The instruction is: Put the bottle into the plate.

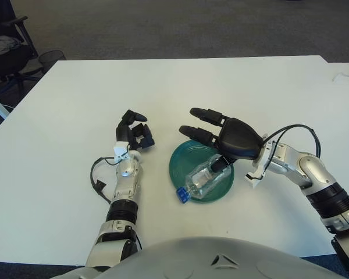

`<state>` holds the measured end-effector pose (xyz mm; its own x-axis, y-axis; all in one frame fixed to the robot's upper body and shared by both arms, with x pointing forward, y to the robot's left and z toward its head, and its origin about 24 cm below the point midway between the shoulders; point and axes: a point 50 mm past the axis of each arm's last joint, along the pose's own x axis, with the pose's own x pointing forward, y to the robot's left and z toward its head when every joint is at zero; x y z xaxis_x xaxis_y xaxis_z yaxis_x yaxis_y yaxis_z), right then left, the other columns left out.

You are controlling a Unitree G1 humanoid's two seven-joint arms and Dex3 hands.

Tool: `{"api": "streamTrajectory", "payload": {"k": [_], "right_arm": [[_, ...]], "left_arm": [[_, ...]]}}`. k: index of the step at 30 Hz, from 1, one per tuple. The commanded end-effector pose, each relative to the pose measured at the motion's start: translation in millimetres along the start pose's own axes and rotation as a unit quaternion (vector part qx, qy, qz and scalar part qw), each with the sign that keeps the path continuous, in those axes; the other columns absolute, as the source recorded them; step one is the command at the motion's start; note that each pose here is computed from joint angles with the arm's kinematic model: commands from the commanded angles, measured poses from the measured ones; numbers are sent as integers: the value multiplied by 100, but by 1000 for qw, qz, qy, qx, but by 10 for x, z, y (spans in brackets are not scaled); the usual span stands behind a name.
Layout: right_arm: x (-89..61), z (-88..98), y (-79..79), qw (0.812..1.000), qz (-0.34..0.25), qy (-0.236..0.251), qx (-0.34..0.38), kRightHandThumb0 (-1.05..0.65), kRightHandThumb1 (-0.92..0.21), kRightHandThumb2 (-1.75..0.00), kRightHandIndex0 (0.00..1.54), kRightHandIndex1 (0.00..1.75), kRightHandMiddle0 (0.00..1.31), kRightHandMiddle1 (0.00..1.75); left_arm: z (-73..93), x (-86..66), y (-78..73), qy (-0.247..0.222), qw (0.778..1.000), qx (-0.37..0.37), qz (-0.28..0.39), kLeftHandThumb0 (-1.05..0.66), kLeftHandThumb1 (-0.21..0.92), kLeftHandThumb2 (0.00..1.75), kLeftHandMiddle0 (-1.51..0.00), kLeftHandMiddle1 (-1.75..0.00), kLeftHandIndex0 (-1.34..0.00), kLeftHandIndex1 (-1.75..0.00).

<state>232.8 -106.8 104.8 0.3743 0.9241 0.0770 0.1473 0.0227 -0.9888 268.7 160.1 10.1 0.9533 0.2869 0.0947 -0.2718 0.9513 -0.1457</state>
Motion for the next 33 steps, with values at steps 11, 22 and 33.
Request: {"api": "streamTrajectory", "payload": {"k": [11, 22, 33], "right_arm": [[-29, -180, -220, 998, -40, 6, 47, -105, -92, -81, 0, 0, 1, 1], [-95, -681, -474, 919, -165, 114, 339, -105, -92, -64, 0, 0, 0, 28], [-214, -926, -198, 742, -385, 217, 503, -97, -92, -70, 21, 10, 0, 62]], "left_arm": [[34, -9, -12, -9, 1000, 4, -2, -58, 7, 162, -126, -175, -82, -175], [6, -20, -25, -4, 1000, -4, 5, -58, 7, 162, -129, -175, -82, -175], [-3, -21, -28, -3, 1000, 6, 13, -59, 6, 163, -130, -175, -82, -175]]}}
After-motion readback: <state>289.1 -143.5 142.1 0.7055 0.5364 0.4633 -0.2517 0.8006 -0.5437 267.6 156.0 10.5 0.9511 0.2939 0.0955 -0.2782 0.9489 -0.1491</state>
